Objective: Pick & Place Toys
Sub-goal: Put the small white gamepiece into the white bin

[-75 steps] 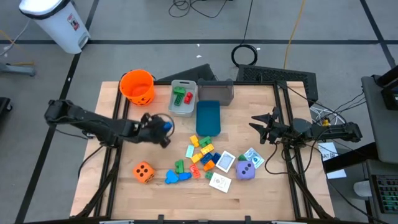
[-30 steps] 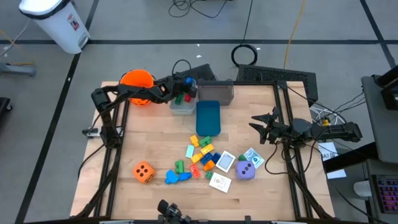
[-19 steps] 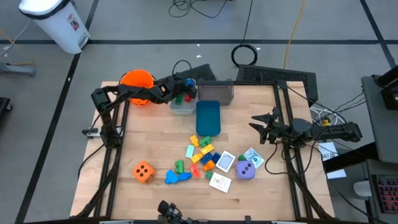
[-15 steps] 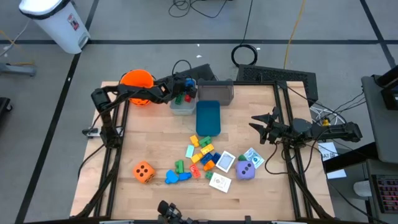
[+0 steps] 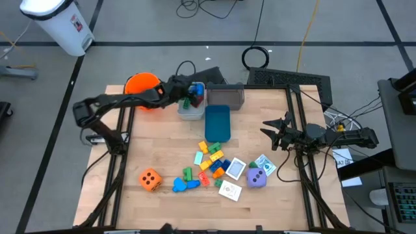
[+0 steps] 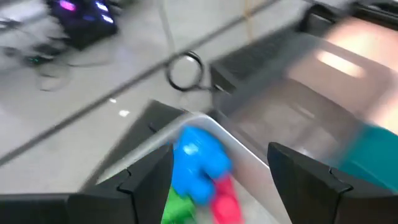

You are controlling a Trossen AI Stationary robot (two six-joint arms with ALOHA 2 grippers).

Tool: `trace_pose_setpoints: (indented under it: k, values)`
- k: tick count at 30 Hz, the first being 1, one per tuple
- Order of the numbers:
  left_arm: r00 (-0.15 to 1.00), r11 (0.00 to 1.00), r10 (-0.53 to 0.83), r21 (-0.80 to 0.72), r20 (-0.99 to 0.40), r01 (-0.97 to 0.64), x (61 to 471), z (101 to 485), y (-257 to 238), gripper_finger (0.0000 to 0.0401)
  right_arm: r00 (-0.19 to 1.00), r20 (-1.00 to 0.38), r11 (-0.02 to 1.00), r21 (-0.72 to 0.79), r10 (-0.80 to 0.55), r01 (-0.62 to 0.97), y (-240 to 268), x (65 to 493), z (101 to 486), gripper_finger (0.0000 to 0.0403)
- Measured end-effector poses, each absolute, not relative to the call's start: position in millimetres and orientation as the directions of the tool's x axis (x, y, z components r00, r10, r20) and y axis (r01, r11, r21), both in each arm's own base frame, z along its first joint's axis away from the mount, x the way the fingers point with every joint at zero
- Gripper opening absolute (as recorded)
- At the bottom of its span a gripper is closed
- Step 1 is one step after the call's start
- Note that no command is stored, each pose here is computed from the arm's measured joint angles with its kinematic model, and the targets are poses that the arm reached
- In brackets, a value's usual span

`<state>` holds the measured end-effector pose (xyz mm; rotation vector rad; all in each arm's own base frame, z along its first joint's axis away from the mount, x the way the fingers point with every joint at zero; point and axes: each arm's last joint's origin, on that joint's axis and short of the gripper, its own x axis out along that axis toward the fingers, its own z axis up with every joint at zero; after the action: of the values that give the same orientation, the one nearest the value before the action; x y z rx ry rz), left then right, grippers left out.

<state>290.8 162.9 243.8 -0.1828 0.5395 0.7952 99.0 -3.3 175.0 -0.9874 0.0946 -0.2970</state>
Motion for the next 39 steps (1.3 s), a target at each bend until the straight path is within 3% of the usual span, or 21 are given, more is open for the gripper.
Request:
trace_pose_setpoints:
  k: [10,16,28,35,39]
  values:
    - [0.726,0.907,0.238,-0.119,-0.645,-0.404,289,259,92,0.0269,0.956,0.055,0.514,-0.833,-0.290,0.204,-3,99,175,0.0169]
    - [0.706,0.975,0.072,-0.099,-0.704,-0.199,304,242,49,0.0269,0.956,0.056,0.514,-0.833,-0.289,0.204,-3,99,175,0.0169]
    - [0.669,0.981,-0.047,-0.159,-0.742,-0.108,303,225,11,0.0269,0.956,0.055,0.514,-0.833,-0.289,0.204,-3,99,175,0.0169]
    - [0.663,0.931,-0.055,-0.279,-0.746,-0.236,292,197,9,0.0269,0.956,0.055,0.514,-0.833,-0.289,0.204,-3,99,175,0.0169]
    - [0.651,0.959,-0.044,-0.214,-0.758,-0.185,294,192,-3,0.0269,0.956,0.056,0.514,-0.833,-0.289,0.205,-3,99,175,0.0169]
